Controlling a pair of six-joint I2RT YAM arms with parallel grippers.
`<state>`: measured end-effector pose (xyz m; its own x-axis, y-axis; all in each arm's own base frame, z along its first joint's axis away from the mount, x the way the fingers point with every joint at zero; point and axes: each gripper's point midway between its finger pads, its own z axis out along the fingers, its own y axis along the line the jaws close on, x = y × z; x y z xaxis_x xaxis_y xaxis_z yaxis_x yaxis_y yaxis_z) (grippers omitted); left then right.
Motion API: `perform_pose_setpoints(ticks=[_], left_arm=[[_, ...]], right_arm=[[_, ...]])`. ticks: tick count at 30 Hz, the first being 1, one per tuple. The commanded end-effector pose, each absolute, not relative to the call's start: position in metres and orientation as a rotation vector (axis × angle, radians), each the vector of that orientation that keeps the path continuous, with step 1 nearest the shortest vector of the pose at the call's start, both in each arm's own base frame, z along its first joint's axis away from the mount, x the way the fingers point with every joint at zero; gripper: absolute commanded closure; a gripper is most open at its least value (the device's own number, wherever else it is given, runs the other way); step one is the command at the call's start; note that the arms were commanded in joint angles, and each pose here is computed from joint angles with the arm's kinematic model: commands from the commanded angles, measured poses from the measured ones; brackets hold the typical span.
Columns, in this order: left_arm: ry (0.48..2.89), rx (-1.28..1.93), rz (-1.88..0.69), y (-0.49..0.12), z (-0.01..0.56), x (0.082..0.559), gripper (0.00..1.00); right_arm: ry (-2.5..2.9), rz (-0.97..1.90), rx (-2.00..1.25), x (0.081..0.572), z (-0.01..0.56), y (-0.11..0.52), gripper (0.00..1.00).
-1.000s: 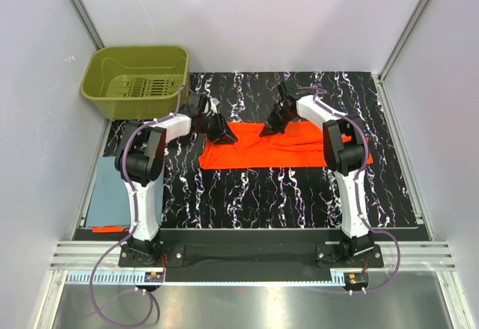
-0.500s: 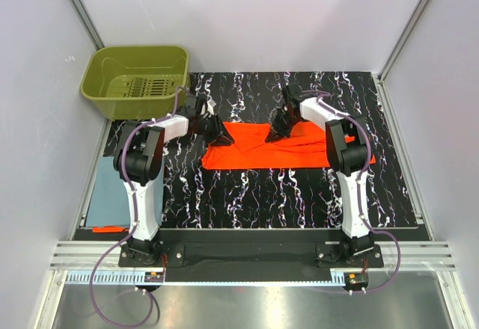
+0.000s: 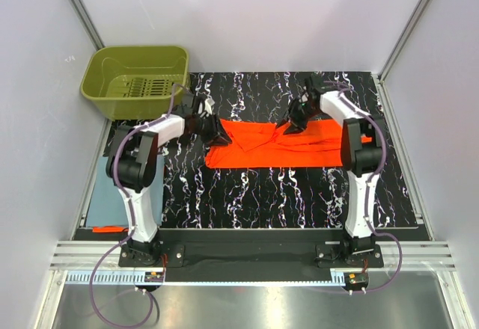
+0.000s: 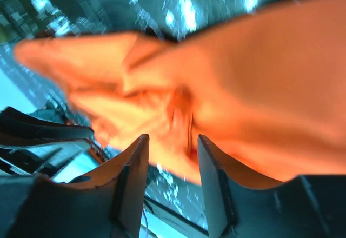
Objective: Fold and stack the t-shirts
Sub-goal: Fold the tshirt
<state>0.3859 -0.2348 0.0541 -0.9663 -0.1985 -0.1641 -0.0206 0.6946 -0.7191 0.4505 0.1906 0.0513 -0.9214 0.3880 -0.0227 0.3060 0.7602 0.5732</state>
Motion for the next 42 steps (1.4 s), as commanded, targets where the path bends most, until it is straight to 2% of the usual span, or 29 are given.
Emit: perform_pose_setpoints(ticks=[1,2,7,10,14,18,31,42], left_arm=[[2.513,-0.008,-1.134,-0.246,0.116,0.391,0.68],[2.501,0.014,-1.138,-0.25,0.122,0.389,0.67],[2.467,0.063,-1.225,-0.282,0.119,0.394,0.66],[2.481,-0.021,-1.27,-0.289,0.098,0.404,0.68],[2.52,-0.103,-1.26,-0.29,0.075,0.41,0.69],[2.578,-0.149,-1.211,-0.285,0.058,0.406,0.69],[2.638,-0.166,-1.176,-0.275,0.04,0.389,0.69],[2.641,-0.169,-1.172,-0.268,0.039,0.389,0.69]], right_arm=[[2.687,0.873,0.495,0.444,0.125,0.155,0.5],[2.666,0.84,0.494,0.439,0.136,0.144,0.5],[2.735,0.499,0.438,0.4,0.118,0.087,0.51],[2.79,0.473,0.466,0.376,0.102,0.087,0.5],[2.852,0.386,0.473,0.357,0.08,0.103,0.37],[2.886,0.239,0.476,0.345,0.061,0.115,0.39],[2.867,0.157,0.433,0.376,0.045,0.115,0.47],[2.797,0.015,0.377,0.418,0.044,0.102,0.44]])
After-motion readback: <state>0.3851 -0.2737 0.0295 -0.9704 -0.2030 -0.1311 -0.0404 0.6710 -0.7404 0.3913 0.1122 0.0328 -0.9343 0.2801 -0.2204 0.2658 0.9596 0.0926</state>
